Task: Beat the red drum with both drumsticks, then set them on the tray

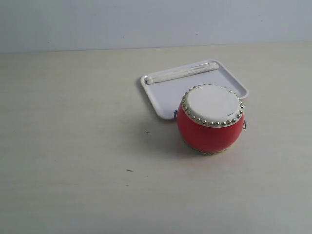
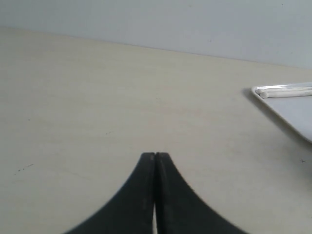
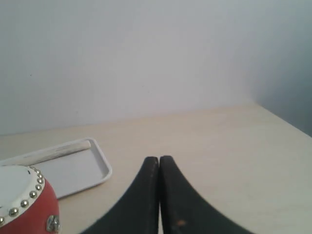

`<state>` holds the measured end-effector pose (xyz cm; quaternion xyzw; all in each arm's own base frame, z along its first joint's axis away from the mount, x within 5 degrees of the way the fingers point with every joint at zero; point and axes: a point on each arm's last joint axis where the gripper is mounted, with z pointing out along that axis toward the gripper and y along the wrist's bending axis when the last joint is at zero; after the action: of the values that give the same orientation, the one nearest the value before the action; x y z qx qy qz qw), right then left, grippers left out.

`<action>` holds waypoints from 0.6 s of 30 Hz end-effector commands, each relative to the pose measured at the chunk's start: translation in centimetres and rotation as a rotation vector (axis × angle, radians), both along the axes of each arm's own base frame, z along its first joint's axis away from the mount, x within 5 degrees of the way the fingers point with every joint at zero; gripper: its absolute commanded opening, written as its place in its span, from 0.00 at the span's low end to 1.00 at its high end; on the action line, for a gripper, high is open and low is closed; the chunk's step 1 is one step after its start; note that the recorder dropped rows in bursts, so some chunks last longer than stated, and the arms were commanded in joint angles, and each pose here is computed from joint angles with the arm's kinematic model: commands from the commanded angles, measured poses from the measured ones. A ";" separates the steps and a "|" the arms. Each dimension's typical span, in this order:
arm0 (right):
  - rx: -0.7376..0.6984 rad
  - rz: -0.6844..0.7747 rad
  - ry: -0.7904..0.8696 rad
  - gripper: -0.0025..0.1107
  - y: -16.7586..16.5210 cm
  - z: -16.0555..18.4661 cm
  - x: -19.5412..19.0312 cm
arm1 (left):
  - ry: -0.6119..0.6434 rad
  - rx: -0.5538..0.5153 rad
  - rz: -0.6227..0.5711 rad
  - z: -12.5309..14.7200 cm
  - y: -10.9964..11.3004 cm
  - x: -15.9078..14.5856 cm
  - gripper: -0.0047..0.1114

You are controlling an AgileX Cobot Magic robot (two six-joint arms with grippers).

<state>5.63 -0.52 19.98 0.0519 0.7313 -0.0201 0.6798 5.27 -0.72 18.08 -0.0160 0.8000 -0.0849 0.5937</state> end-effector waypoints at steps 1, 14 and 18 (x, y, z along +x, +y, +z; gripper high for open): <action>-0.035 -0.006 0.091 0.02 -0.1 -0.9 -0.1 | -0.004 0.002 0.003 -0.1 0.0 0.0 0.04; 0.035 -0.012 0.111 0.02 -0.1 -1.2 -0.2 | -0.005 0.002 0.003 -0.1 0.0 0.0 0.04; 0.037 -0.012 0.118 0.02 0.0 -1.2 -0.2 | -0.005 0.002 0.003 -0.1 0.0 0.0 0.04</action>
<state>5.47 -0.54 18.85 0.0669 0.7714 -0.0107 0.6327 5.27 -0.72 18.08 -0.0160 0.8000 -0.0849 0.5937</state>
